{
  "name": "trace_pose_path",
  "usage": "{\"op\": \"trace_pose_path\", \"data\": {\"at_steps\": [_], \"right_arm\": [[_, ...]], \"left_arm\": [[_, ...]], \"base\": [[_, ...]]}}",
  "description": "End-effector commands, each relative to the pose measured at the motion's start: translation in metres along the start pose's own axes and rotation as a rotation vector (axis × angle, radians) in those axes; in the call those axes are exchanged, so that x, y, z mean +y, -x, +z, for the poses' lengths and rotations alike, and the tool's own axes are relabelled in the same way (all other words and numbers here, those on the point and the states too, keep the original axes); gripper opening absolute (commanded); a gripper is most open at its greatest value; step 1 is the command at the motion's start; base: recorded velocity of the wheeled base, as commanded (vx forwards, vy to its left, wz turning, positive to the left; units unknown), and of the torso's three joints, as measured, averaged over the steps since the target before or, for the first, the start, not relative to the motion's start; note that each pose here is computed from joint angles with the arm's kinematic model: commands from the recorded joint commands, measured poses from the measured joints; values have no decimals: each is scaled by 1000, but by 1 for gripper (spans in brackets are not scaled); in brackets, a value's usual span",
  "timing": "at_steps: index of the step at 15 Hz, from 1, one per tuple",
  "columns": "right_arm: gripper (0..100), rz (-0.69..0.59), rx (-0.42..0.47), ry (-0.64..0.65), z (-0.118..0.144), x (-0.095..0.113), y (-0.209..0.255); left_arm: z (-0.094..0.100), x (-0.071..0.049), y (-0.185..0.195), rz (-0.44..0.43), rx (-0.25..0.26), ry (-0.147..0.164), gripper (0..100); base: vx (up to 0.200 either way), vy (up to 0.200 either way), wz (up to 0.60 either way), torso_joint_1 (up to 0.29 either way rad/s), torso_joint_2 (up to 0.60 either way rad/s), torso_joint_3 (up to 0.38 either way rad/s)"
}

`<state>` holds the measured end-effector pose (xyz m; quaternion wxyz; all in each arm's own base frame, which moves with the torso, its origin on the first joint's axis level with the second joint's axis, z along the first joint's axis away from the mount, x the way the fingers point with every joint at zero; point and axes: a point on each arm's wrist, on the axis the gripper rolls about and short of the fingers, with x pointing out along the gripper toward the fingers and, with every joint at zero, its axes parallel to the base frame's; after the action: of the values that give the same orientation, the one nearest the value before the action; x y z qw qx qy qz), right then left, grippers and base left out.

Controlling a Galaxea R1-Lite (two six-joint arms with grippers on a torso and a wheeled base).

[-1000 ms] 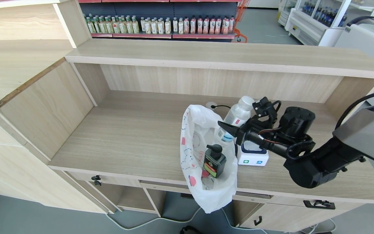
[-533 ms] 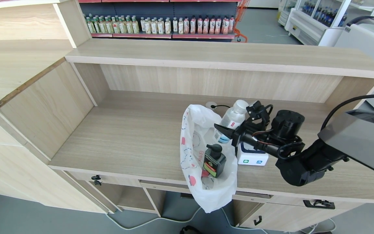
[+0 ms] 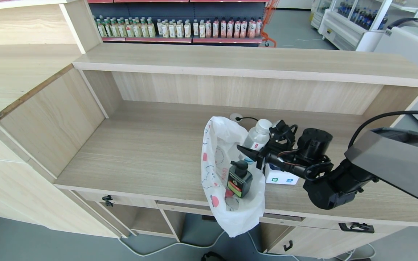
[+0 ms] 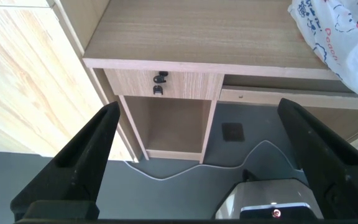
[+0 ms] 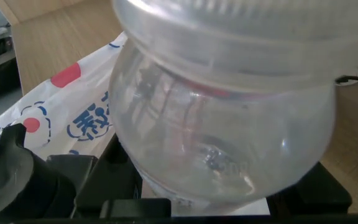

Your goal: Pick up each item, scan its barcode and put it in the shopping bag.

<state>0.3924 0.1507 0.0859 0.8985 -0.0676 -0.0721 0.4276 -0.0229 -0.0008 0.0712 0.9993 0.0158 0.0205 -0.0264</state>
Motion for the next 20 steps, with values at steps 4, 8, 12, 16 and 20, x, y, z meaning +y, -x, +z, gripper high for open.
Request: {"op": "trace_pose_path", "data": {"at_steps": [4, 8, 12, 16, 20], "right_arm": [[0, 11, 19, -6, -9, 3, -2], [0, 12, 23, -5, -10, 4, -1], [0, 11, 23, -4, -10, 4, -1], [0, 18, 27, 7, -12, 4, 0], [100, 24, 38, 13, -14, 6, 2]], "left_arm": [[0, 0, 0, 0, 0, 0, 100], [0, 0, 0, 0, 0, 0, 100], [0, 0, 0, 0, 0, 0, 100], [0, 0, 0, 0, 0, 0, 100], [0, 0, 0, 0, 0, 0, 100]], "base": [[0, 0, 0, 0, 0, 0], [0, 0, 0, 0, 0, 0], [0, 0, 0, 0, 0, 0], [0, 0, 0, 0, 0, 0], [0, 0, 0, 0, 0, 0]]}}
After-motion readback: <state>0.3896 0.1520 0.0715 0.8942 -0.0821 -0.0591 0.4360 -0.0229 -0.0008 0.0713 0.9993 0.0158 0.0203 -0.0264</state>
